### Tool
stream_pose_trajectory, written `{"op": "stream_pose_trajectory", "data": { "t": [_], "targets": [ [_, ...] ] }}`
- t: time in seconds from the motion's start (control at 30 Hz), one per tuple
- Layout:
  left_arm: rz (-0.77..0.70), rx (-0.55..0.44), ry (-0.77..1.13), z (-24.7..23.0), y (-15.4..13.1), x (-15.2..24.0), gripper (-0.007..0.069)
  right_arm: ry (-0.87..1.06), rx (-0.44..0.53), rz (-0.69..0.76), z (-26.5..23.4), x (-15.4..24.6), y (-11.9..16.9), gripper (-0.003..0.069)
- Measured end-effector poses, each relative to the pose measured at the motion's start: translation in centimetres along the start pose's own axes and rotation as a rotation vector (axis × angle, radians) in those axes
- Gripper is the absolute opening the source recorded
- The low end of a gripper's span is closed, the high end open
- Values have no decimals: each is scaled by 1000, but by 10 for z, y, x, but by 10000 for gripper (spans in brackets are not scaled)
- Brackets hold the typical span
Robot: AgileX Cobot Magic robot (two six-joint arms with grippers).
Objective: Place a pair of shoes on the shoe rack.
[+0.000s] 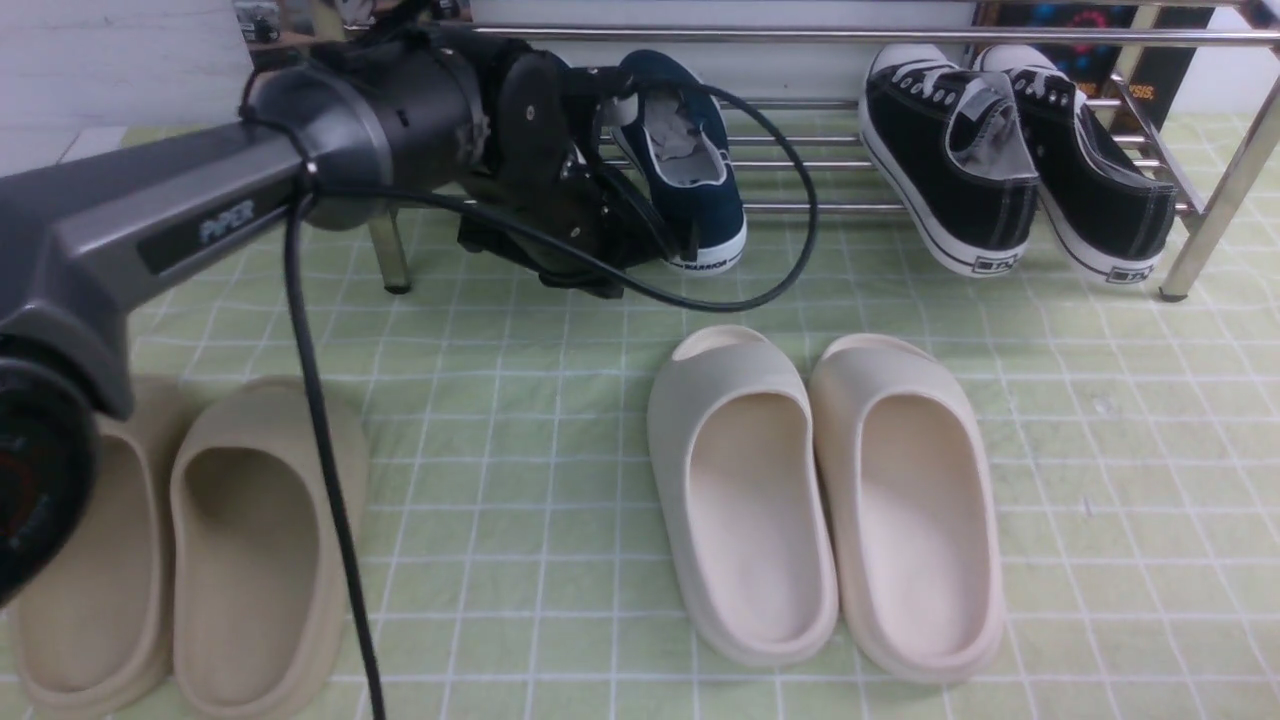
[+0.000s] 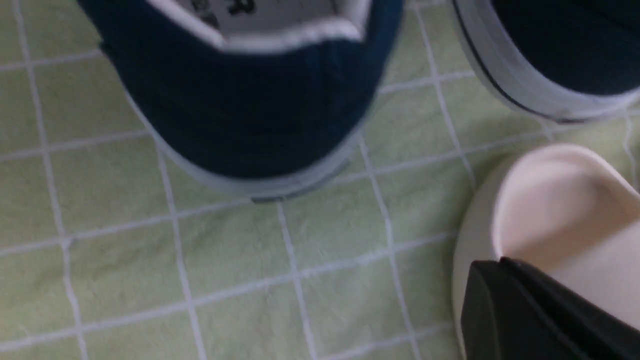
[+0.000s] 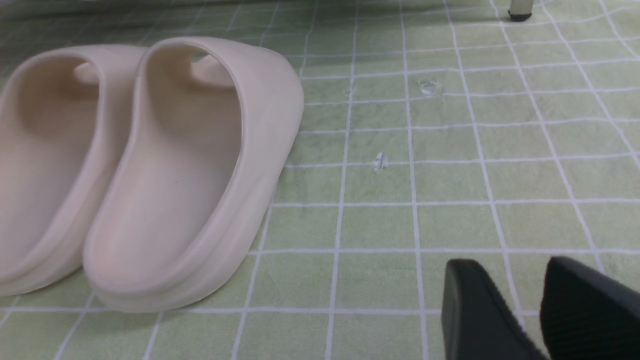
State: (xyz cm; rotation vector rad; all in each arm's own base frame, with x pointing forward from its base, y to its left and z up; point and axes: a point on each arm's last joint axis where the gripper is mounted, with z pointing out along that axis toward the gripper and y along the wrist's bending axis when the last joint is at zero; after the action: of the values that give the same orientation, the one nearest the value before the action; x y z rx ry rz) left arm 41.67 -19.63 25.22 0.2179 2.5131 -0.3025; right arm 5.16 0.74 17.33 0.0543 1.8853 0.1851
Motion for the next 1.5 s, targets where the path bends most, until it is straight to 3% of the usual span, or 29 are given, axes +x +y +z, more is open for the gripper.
{"op": "stream_pose_trajectory", "data": {
  "t": [0.33,0.53,0.7,0.83,1.1,1.3,1.5],
  "targets": [
    [-88,-142,-105,8,34,-23,-13,0,0,0,0,0,0,239],
    [-118,-165,-114,7,45,-26,-13,0,0,0,0,0,0,239],
    [-107,-76,-73,-11,25,-24,-13,0,0,0,0,0,0,239],
    [-58,71,-62,-28,-5,-23,-13,0,0,0,0,0,0,239],
    [8,270,-102,2,-54,-11,-13,0,0,0,0,0,0,239],
    [23,245,-209,36,-51,-12,-13,0,0,0,0,0,0,239],
    [37,217,-228,31,-39,-18,-13,0,0,0,0,0,0,239]
  ]
}}
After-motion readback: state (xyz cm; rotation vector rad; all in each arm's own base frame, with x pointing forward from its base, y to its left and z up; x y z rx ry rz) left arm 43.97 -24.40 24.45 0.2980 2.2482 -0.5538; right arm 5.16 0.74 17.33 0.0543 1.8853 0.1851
